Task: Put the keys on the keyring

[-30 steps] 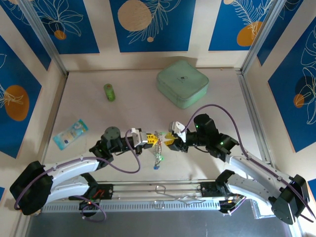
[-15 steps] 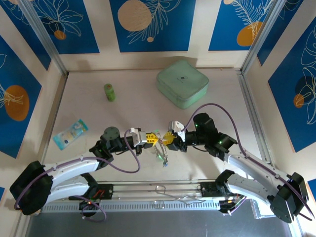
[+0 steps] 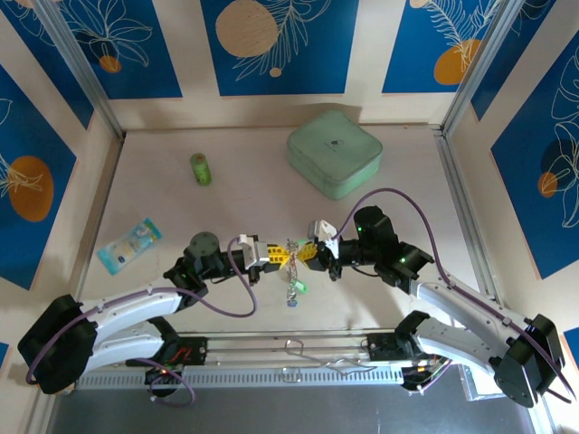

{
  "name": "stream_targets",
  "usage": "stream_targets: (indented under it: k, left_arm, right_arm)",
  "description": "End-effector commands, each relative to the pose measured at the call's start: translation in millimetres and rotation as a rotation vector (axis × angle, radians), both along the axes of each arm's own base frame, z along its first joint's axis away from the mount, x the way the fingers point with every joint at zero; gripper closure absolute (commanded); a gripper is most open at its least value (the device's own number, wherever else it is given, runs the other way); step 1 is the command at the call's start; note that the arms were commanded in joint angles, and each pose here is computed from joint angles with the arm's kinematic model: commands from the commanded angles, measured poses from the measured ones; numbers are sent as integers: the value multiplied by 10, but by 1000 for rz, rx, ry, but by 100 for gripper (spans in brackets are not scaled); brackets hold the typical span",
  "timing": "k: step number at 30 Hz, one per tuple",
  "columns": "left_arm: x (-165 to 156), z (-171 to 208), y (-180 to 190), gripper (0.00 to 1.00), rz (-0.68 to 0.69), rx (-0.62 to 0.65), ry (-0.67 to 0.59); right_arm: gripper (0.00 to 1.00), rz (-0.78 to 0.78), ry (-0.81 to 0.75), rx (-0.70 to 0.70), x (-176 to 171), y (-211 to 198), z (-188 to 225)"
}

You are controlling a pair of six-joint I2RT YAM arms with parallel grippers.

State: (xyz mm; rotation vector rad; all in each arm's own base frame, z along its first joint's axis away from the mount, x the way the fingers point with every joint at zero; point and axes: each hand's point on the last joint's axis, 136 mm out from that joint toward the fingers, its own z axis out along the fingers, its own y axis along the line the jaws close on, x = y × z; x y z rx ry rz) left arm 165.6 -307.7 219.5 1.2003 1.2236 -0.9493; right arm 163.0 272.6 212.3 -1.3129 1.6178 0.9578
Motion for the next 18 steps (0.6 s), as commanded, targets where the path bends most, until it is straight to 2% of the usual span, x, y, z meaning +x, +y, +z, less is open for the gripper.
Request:
stream_targets:
  k: [1,7,18]
  left_arm:
    - [-92,179,-26,100,-47,-47,-50]
    - [-120,218,-42,100,-71,-51,-55]
    - [-150,226,-85,100,-108,-51,-55]
  right_arm:
    - [96,20,-22,22,2,39,124]
    - [100,11,-10,-11,19,24,33]
    - [100,23,11,-40,10,39,-58]
